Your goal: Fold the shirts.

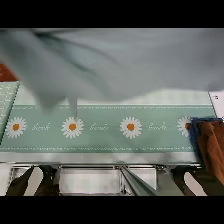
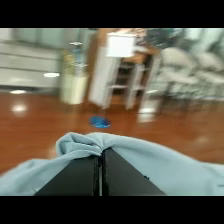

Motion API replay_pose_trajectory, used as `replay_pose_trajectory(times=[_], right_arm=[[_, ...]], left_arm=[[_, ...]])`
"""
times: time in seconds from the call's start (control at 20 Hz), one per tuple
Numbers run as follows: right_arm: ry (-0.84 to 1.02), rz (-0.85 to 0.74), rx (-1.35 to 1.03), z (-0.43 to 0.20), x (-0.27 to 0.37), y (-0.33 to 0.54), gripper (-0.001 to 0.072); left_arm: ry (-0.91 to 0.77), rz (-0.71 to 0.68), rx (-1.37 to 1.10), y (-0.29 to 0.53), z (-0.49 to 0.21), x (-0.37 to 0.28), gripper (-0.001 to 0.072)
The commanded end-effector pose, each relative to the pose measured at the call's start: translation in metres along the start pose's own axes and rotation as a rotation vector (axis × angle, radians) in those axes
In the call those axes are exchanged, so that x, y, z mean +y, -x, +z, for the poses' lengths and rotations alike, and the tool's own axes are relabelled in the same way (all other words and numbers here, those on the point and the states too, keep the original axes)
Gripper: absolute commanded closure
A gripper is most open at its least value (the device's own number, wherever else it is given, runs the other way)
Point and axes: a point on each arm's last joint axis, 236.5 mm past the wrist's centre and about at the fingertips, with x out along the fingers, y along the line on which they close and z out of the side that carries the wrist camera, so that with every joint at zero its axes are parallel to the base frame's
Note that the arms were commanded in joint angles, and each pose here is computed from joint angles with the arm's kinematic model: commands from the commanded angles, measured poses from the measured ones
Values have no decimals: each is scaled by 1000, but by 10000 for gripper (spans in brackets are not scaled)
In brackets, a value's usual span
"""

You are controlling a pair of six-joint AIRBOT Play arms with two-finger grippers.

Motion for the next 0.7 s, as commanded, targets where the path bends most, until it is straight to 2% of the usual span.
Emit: replay_pose_trajectory(times=[0.0, 0.15, 0.4, 0.5, 0.65], right_arm=[[-22, -158, 44, -32, -19, 46, 691], [-103, -127, 212, -102, -14, 29, 691], [-288, 83, 559, -248, 22, -42, 691], [-346, 70, 595, -289, 14, -76, 691], [-406, 58, 663, -336, -1, -130, 691]], left_arm=[[-113, 280, 79, 46, -26, 18, 691], [-70, 260, 295, 59, -94, 19, 692], [165, 312, 787, 54, -267, 70, 691], [267, 345, 878, 39, -333, 97, 691], [466, 402, 874, 1, -413, 133, 691]])
